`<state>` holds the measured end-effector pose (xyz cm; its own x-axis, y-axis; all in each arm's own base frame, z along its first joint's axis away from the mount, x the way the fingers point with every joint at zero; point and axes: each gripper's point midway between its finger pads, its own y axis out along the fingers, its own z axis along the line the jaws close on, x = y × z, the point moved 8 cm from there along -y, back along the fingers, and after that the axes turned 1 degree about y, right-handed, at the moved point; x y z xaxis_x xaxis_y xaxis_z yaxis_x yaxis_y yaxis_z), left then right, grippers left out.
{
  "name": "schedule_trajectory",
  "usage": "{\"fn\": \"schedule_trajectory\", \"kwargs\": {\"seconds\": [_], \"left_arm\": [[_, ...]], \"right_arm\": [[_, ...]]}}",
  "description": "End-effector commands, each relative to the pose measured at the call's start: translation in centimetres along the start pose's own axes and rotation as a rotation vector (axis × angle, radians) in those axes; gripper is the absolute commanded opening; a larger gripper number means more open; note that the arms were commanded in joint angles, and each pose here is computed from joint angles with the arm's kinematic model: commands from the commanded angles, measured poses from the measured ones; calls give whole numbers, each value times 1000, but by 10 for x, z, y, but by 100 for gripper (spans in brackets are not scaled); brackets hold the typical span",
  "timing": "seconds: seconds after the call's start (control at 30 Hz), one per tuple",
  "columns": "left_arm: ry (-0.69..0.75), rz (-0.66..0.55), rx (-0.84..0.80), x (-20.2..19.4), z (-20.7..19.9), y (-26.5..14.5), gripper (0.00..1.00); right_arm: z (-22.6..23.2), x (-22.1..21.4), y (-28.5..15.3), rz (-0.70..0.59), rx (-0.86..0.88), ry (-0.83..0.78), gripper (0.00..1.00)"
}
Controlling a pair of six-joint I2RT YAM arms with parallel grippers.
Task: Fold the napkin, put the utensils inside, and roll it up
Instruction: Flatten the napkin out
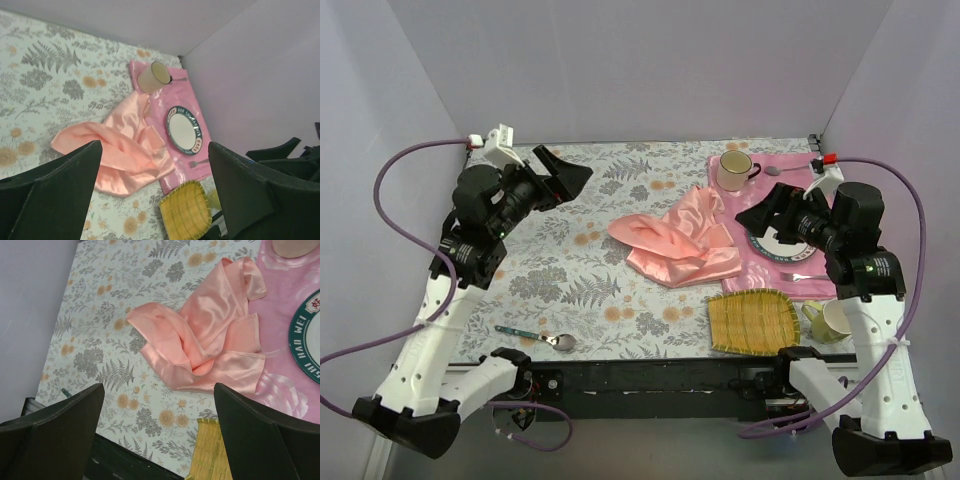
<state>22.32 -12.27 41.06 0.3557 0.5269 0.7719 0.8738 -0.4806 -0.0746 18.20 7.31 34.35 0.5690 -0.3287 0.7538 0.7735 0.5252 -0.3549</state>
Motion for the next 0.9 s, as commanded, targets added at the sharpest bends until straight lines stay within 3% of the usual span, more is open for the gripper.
{"fn": "schedule_trajectory", "kwargs": {"seconds": [0.0,0.2,0.53,0.63,0.87], "left_arm": [[-53,214,94,-36,22,26,86],[-116,456,268,-101,56,71,89],[-339,483,293,-154,87,105,91],[-335,449,333,-161,99,110,90],[-378,486,474,-196,132,116,77]], "right_arm": [[-12,3,-4,30,-142,-41,99],[-32,4,13,183,-242,-93,99],[-45,-7,47,338,-215,-18,98],[-43,-7,53,353,-196,-24,98],[-36,-6,64,383,-153,-40,98]]}}
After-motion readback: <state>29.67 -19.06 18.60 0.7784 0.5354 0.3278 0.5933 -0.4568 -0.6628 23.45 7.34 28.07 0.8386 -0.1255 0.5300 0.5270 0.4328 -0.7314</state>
